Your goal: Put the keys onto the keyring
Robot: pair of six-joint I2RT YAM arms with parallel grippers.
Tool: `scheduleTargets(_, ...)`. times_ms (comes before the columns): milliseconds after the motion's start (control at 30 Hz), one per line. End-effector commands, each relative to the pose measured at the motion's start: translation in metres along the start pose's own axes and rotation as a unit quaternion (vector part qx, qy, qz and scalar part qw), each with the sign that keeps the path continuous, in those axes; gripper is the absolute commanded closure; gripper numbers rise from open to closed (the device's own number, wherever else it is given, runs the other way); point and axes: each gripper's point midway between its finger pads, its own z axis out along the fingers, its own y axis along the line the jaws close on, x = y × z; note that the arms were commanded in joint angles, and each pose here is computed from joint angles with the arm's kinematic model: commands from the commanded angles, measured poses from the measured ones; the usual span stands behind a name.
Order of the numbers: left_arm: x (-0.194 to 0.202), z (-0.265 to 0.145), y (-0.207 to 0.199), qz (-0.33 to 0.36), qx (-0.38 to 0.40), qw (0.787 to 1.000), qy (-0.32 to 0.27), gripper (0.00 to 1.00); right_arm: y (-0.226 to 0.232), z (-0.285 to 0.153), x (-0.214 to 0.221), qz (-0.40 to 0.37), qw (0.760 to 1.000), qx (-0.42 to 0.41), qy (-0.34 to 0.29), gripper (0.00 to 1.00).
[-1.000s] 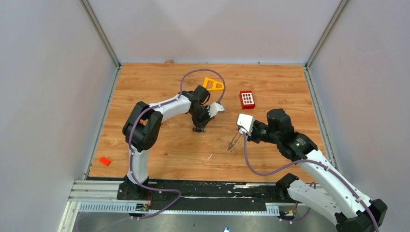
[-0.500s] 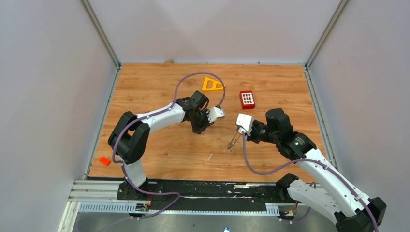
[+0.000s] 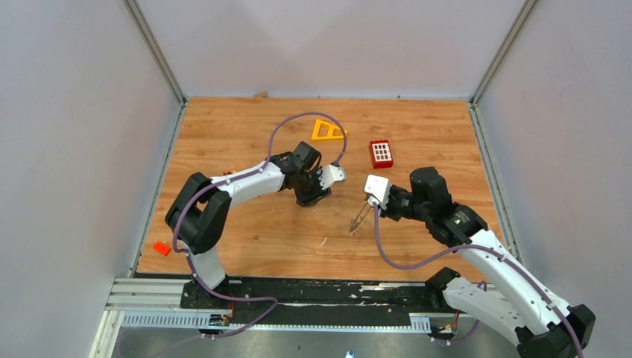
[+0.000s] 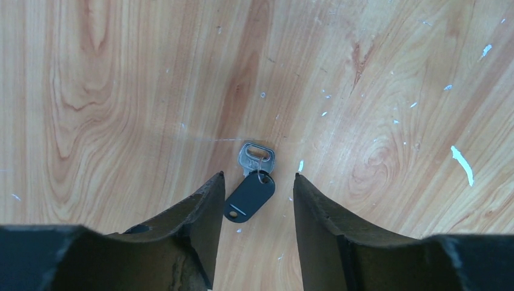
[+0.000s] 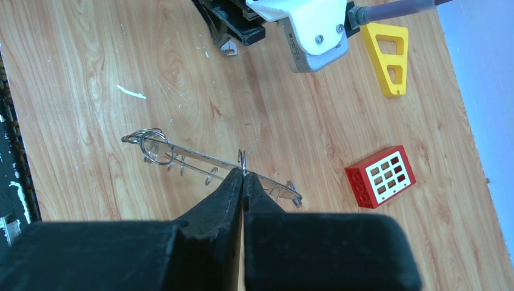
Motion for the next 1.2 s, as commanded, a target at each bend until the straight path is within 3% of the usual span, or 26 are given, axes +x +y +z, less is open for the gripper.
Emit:
scheduleTargets(0,-0.006,0.002,0.000,-0.004,0.009,1.000,-0.001,0.46,-0.004,-0.001,-0.004,-0.003,1.000,0.005,-0.006,1.00)
scheduleTargets(233,0.003,0.014,-0.003,-0.008,0.030,0.999,0.023,0.45,-0.003,0.000,-0.003,-0.003,1.000,0.003,-0.006,1.00)
scheduleTargets(900,-0.001,0.016,-0.007,-0.007,0.042,0.999,0.015,0.71,-0.001,0.002,0.001,0.000,1.000,-0.004,0.002,1.00)
scheduleTargets(967,-0.002,0.015,-0.007,-0.007,0.043,0.999,0.013,0.70,-0.001,0.002,0.001,0.000,1.000,-0.005,0.002,1.00)
scheduleTargets(1167,-0.008,0.008,-0.006,-0.001,0.036,0.999,-0.002,0.52,-0.001,0.003,0.002,0.001,1.000,-0.006,0.003,1.00)
